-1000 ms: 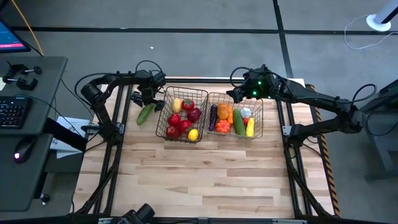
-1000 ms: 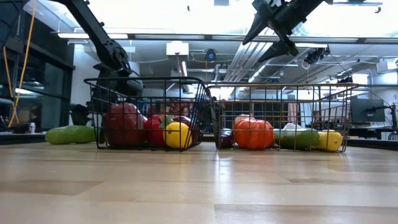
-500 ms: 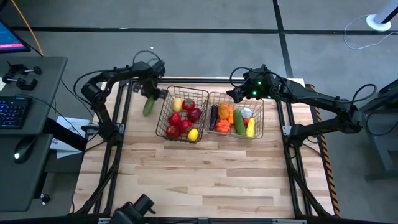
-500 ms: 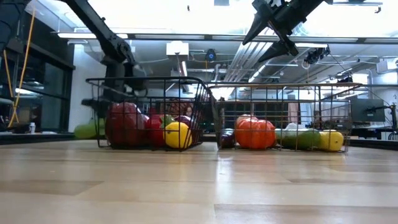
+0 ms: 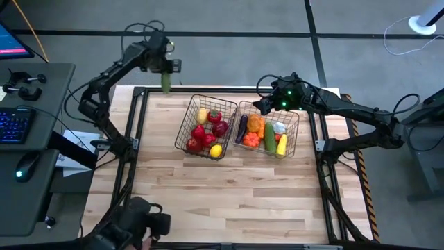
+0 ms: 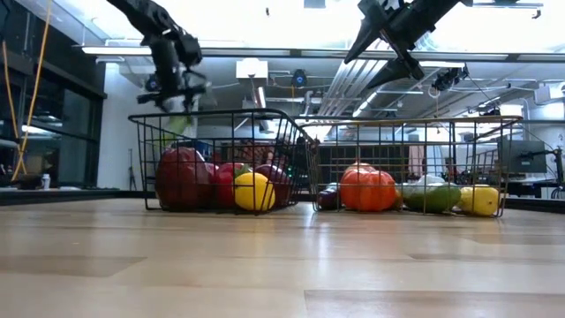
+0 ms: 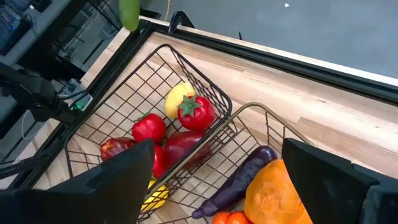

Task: Sort produce into baskets
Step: Put the cucumber into the right wire basket

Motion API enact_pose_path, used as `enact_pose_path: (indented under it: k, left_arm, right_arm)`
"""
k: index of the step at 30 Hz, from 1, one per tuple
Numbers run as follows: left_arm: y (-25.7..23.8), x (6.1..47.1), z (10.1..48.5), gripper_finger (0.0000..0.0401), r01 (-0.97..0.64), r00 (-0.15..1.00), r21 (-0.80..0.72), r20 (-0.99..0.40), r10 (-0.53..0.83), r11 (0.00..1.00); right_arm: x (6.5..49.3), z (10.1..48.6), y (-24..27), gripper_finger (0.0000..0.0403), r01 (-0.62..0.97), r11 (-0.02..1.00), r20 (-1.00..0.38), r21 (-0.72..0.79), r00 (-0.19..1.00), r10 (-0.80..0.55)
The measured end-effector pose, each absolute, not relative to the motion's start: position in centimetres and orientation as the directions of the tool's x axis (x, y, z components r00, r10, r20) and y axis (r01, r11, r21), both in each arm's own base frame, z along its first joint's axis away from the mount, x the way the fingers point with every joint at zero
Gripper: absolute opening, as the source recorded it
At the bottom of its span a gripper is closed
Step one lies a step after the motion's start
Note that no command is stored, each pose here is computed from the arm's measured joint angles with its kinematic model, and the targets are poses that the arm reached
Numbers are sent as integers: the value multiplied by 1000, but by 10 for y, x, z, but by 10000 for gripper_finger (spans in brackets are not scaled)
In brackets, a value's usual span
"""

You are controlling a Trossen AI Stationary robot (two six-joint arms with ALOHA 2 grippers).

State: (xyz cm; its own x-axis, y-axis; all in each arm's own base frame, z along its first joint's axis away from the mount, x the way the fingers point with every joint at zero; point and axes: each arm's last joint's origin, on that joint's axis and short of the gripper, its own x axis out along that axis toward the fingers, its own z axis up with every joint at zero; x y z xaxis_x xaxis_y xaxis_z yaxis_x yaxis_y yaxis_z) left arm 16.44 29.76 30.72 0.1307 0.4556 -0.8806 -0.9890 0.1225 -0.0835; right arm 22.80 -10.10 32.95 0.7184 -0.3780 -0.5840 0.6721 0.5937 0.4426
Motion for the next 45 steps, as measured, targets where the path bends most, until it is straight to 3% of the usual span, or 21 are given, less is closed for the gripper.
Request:
enact_pose_path:
  k: [7, 10, 15, 22, 29, 37, 40, 45]
  left_arm:
    - [272, 221, 328, 132, -864, 481, -319, -752, 452, 389]
    - [244, 259, 333, 135, -784, 579, -342, -704, 412, 518]
    - [183, 319, 347, 141, -601, 754, -376, -559, 345, 705]
    - [121, 380, 353, 144, -332, 925, -362, -306, 225, 871]
    - [94, 409, 328, 145, -243, 938, -282, -312, 151, 928]
    - [98, 410, 329, 148, -299, 932, -272, -291, 218, 915]
    - [103, 409, 331, 169, -312, 934, -306, -273, 231, 899]
    - [109, 407, 329, 242, -320, 930, -328, -288, 229, 889]
  right_arm:
    - [227, 327, -100, 346, 657, 640, -611, 398, 710, -349]
    - [221, 329, -97, 346, 649, 654, -619, 389, 710, -336]
    - [196, 353, -90, 346, 634, 664, -519, 397, 751, -407]
    - [167, 374, -79, 346, 633, 627, -414, 453, 773, -481]
    - [164, 376, -78, 346, 636, 611, -409, 472, 772, -487]
    - [168, 373, -78, 346, 640, 610, -425, 467, 767, -480]
    - [168, 373, -78, 346, 640, 610, -424, 467, 768, -480]
    - [168, 373, -78, 346, 640, 610, -425, 467, 767, -480]
